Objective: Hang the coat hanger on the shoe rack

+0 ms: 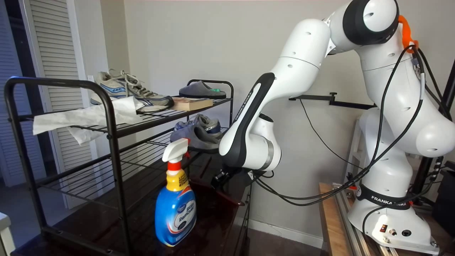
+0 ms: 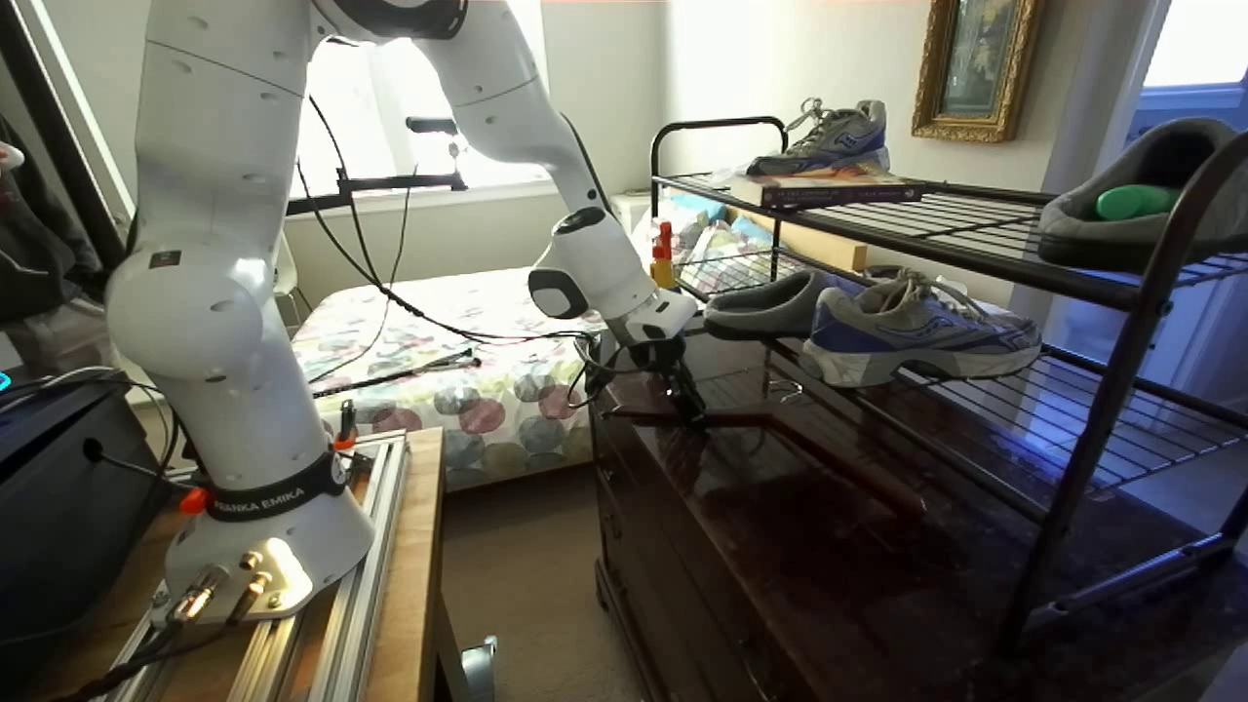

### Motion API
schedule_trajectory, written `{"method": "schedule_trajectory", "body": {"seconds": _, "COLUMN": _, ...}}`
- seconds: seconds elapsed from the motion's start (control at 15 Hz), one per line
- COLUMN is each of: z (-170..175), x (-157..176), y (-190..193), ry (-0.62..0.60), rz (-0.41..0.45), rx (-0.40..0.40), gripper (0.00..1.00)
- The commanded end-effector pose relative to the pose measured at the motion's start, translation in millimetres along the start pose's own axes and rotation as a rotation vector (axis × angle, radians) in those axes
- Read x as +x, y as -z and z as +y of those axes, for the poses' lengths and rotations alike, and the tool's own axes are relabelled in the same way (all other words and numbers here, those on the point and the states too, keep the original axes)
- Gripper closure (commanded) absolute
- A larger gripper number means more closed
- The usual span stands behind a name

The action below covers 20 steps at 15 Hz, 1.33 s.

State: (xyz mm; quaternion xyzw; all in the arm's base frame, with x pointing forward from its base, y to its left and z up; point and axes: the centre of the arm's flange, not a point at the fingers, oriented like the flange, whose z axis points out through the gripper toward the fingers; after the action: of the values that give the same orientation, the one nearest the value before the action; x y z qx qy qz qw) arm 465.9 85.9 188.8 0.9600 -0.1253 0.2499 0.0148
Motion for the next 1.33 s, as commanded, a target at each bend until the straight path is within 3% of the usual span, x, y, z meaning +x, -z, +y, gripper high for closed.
{"method": "schedule_trajectory", "body": {"seconds": 0.0, "z": -9, "x": -1, "y": -9, "ry": -0.025, "rz": 0.016, "rx": -0.015, "gripper": 0.81}}
{"method": "schedule_trajectory", "body": {"seconds": 0.2, "z": -5, "x": 1, "y": -7, "ry": -0.028, "rz": 0.016, "rx": -0.035, "gripper": 1.0}}
{"method": "schedule_trajectory", "body": {"seconds": 0.27, "z": -5, "x": 3, "y": -6, "ry": -0.03, "rz": 0.011, "rx": -0.036, "gripper": 0.94}}
{"method": "schedule_trajectory", "body": {"seconds": 0.47, "z": 2, "x": 8, "y": 19, "ry": -0.016, "rz": -0.076, "rx": -0.013, "gripper": 0.94}}
{"method": "schedule_trajectory", "body": {"seconds": 0.93, "z": 48, "x": -3, "y": 88, "ry": -0.008, "rz": -0.144, "rx": 0.119, "gripper": 0.94}}
{"method": "schedule_trajectory", "body": {"seconds": 1.27, "z": 74, "x": 2, "y": 92, "ry": -0.041, "rz": -0.271, "rx": 0.174, "gripper": 0.94}}
